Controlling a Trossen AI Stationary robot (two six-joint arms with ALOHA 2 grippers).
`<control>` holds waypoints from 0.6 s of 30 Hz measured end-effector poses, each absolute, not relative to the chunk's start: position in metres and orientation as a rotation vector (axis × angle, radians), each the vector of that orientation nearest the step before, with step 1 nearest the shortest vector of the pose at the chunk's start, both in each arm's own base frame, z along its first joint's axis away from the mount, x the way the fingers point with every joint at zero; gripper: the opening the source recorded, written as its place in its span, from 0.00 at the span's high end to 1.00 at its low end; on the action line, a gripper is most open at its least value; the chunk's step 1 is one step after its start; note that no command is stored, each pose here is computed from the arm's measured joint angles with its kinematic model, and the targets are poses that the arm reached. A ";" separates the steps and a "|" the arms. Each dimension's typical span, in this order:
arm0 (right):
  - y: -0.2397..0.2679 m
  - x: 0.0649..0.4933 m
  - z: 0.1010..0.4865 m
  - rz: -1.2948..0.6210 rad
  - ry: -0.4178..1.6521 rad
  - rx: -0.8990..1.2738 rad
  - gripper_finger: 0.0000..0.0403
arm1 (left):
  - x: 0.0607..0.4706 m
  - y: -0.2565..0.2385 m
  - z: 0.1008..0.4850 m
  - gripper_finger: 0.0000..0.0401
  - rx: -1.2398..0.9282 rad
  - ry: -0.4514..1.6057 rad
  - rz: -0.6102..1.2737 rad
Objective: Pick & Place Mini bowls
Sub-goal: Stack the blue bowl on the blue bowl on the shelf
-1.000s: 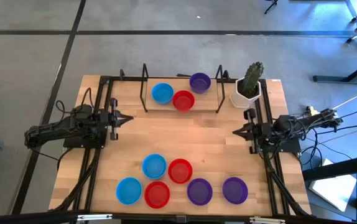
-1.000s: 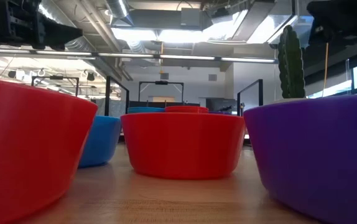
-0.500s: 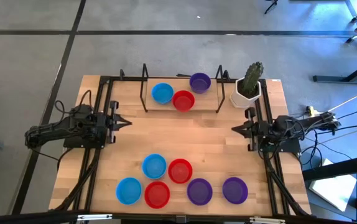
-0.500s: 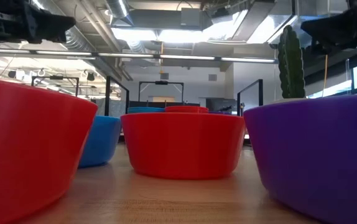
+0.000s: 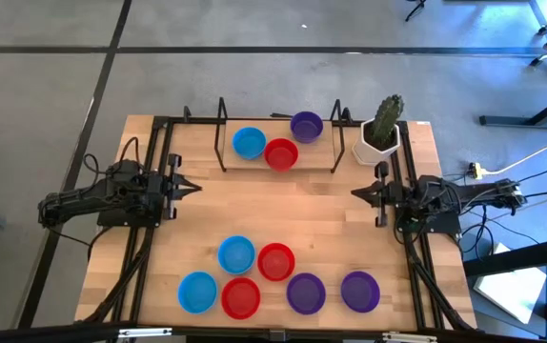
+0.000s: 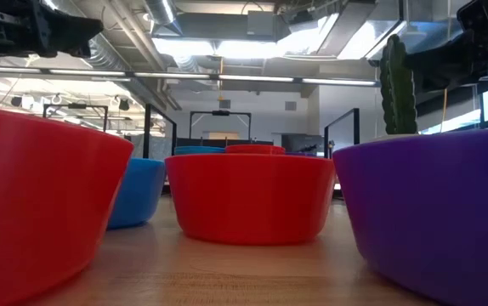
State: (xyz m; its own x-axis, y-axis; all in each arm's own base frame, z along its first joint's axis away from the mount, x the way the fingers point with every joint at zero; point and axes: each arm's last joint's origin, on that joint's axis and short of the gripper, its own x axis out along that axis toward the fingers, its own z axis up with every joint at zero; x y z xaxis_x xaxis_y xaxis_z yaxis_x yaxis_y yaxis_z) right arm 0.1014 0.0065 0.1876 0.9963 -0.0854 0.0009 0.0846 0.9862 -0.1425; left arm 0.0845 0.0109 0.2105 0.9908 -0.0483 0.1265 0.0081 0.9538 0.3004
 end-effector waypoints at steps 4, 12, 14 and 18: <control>0.005 0.101 0.187 -0.097 0.008 -0.162 0.99 | 0.085 0.011 0.210 0.98 0.298 -0.133 -0.029; 0.005 0.101 0.187 -0.094 0.008 -0.153 0.98 | 0.084 0.011 0.211 0.99 0.280 -0.133 -0.030; 0.005 0.101 0.187 -0.094 0.008 -0.159 0.97 | 0.084 0.011 0.211 0.99 0.280 -0.133 -0.030; 0.005 0.101 0.187 -0.095 0.009 -0.165 0.95 | 0.084 0.011 0.211 0.98 0.280 -0.133 -0.030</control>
